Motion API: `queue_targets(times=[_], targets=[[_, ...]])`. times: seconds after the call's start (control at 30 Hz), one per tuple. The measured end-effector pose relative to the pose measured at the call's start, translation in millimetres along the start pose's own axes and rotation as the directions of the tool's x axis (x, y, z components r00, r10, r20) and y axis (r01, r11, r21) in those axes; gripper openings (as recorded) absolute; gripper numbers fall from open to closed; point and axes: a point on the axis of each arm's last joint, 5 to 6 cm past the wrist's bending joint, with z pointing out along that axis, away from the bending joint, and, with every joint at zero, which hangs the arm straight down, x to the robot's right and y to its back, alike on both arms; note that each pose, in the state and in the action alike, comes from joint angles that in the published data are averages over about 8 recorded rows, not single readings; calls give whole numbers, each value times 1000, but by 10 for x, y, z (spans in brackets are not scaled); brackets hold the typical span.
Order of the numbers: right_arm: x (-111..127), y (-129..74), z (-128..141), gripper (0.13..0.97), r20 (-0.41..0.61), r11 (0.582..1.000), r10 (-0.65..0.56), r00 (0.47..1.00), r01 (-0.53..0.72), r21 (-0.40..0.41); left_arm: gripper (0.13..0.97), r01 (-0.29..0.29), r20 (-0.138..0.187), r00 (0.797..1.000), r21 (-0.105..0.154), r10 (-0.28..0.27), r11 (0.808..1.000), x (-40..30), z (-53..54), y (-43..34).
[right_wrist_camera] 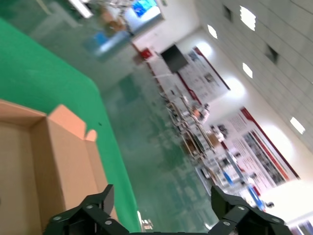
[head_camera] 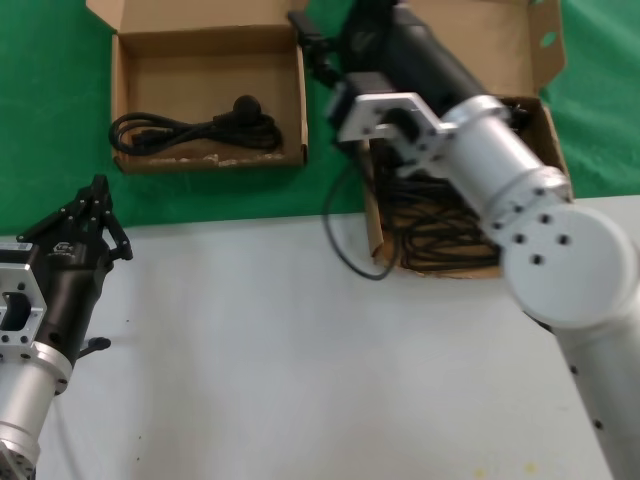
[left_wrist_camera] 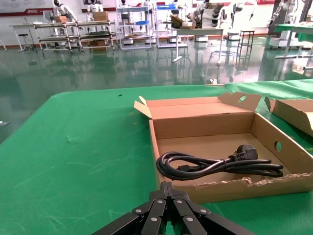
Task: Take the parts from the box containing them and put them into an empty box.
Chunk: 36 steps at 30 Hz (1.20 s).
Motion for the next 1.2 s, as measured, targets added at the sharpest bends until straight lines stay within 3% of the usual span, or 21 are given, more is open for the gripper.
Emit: queue_targets(times=[0.23,0.53,0.97,1.2], targets=[[83,188,-293,724,-62,996,85,994,-87,-33,145,0,0,1000,0,0,1000,0,0,0],[123,362,-541,869,-88,992,108,990,-113,-61,145,0,0,1000,0,0,1000,0,0,0],[109,397,-597,955,-88,990,112,990,-119,-70,164,0,0,1000,0,0,1000,0,0,0],[77,422,-636,966,-86,985,144,986,-151,-80,235,0,1,1000,-1,0,1000,-1,-1,2]])
